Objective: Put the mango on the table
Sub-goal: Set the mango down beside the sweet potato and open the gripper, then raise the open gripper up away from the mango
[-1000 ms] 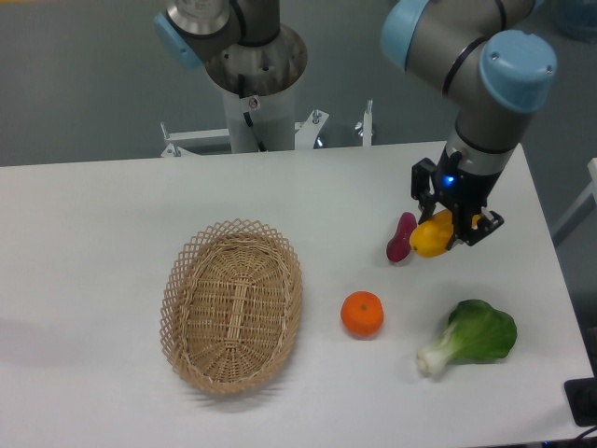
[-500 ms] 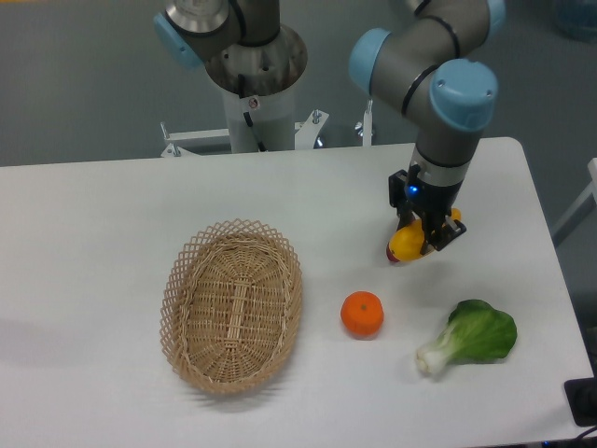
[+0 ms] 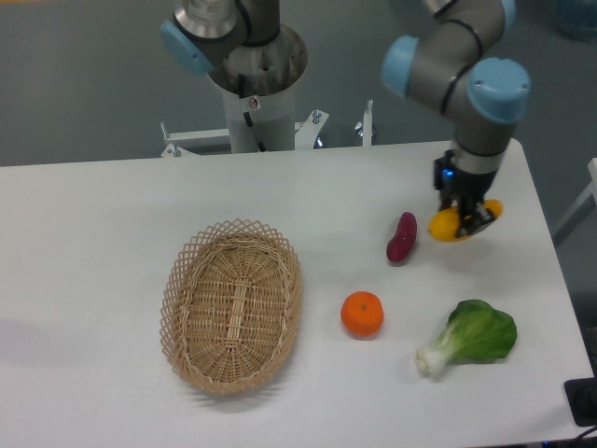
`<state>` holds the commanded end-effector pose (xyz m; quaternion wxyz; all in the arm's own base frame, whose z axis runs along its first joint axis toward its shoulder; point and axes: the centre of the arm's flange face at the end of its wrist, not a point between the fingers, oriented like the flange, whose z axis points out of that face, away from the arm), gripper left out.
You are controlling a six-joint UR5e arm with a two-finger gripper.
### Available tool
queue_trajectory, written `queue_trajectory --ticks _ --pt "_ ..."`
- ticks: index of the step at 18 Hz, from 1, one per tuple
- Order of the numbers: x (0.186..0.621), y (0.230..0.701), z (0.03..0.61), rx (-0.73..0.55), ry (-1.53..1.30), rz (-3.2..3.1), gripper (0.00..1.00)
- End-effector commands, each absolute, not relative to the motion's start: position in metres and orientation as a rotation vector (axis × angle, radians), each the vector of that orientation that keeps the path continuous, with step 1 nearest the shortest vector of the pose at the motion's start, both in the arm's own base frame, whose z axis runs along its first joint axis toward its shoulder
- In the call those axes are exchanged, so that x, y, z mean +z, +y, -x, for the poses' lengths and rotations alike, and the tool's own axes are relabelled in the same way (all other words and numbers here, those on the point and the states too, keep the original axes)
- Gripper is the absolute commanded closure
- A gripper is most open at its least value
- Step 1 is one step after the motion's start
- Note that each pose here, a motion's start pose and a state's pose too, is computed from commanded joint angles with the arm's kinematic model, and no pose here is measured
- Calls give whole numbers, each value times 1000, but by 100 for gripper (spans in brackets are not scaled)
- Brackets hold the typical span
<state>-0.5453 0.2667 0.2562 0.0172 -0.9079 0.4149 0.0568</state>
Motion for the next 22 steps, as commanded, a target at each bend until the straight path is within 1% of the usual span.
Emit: queue_trajectory --ticks 7,11,13,14,16,17,20,22 --pt "226 257 537 98 1247 2836 55" --pt "221 257 532 77 1223 2842 54" --pt "221 257 532 77 1221 2843 47" --pt "221 257 532 77 1221 2843 39" --pt "223 257 533 84 1225 2840 5" --pt "226 258 534 94 1221 2843 0" --pt "236 259 538 125 1215 2843 0" --pt "254 266 543 168 1173 2862 0"
